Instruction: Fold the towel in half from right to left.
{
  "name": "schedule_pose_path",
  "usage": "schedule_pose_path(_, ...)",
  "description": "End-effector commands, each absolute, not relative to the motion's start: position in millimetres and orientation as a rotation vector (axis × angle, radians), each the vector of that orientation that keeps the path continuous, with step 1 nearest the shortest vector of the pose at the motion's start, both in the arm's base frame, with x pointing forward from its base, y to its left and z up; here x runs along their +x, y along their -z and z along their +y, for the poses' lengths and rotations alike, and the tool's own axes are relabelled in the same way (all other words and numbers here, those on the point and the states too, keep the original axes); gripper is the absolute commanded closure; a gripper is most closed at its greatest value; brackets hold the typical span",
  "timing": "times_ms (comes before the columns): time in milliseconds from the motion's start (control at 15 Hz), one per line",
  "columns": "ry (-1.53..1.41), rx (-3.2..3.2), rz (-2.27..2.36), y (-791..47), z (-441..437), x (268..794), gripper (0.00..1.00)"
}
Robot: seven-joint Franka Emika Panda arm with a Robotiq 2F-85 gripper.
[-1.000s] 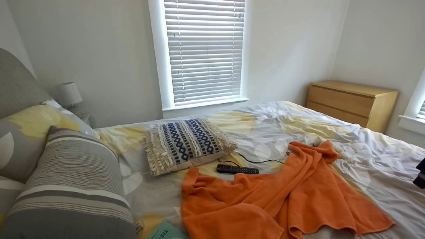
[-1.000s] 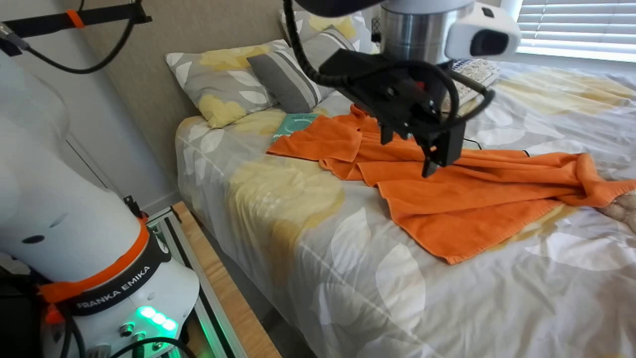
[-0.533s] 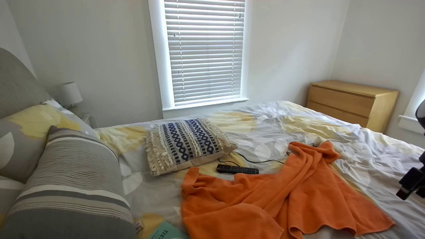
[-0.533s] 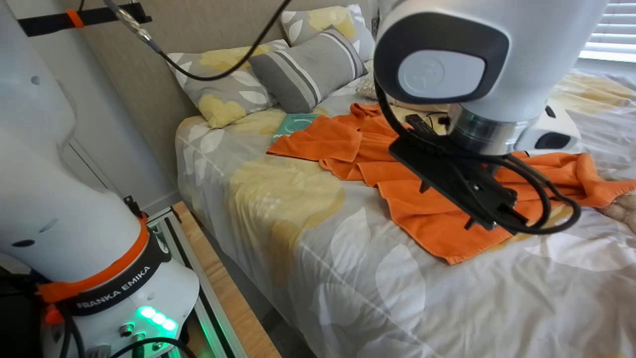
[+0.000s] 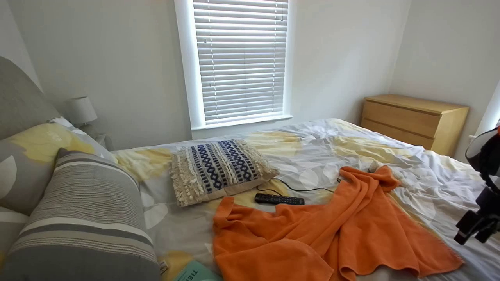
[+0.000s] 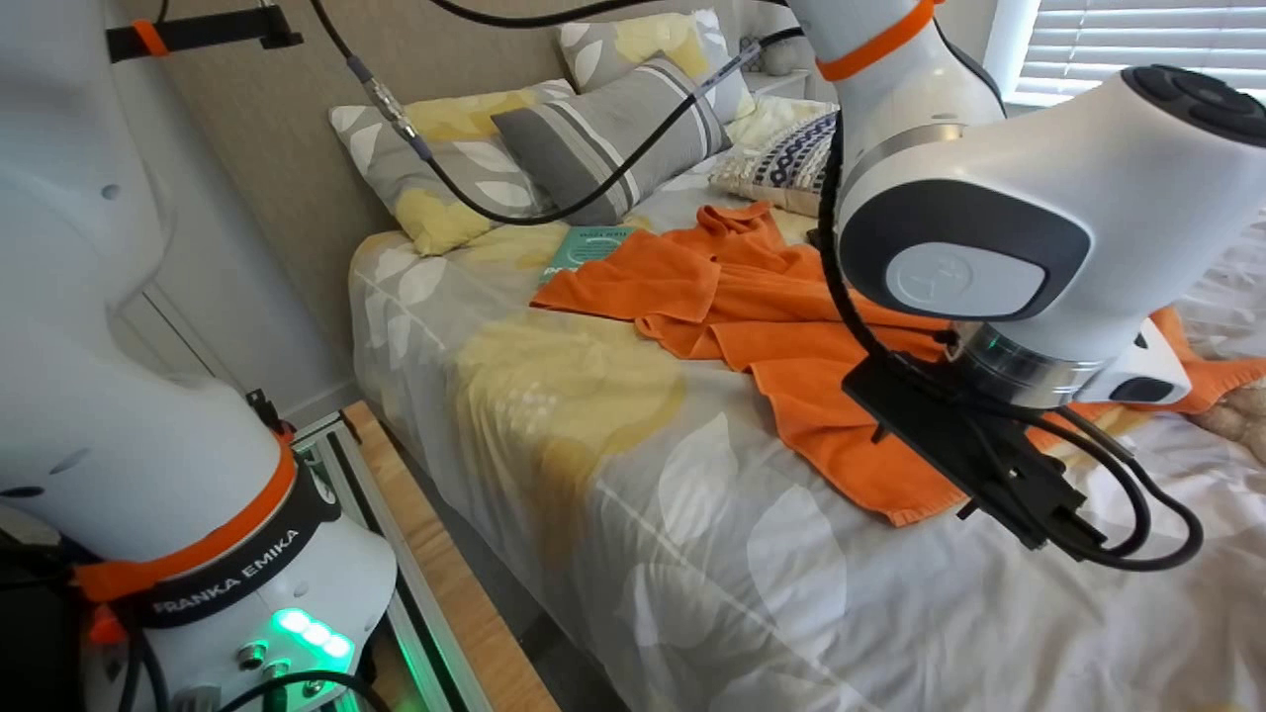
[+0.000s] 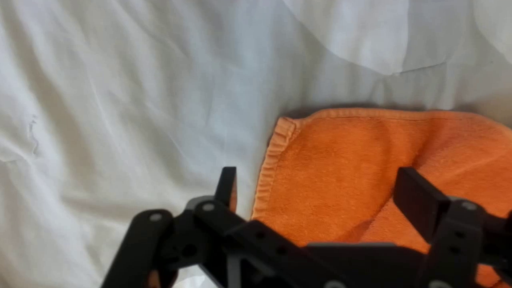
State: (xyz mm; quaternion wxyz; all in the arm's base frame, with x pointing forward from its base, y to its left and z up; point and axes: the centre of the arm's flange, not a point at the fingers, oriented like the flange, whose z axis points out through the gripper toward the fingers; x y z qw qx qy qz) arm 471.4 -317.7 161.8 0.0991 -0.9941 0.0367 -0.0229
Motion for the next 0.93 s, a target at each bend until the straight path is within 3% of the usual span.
schedule_pose_path(0,0.07,-2.94,0.108,-162,-318,472,0.0)
schedule_pose_path(867,0.111,-2.842,0.099,-107,-333,500,0.0)
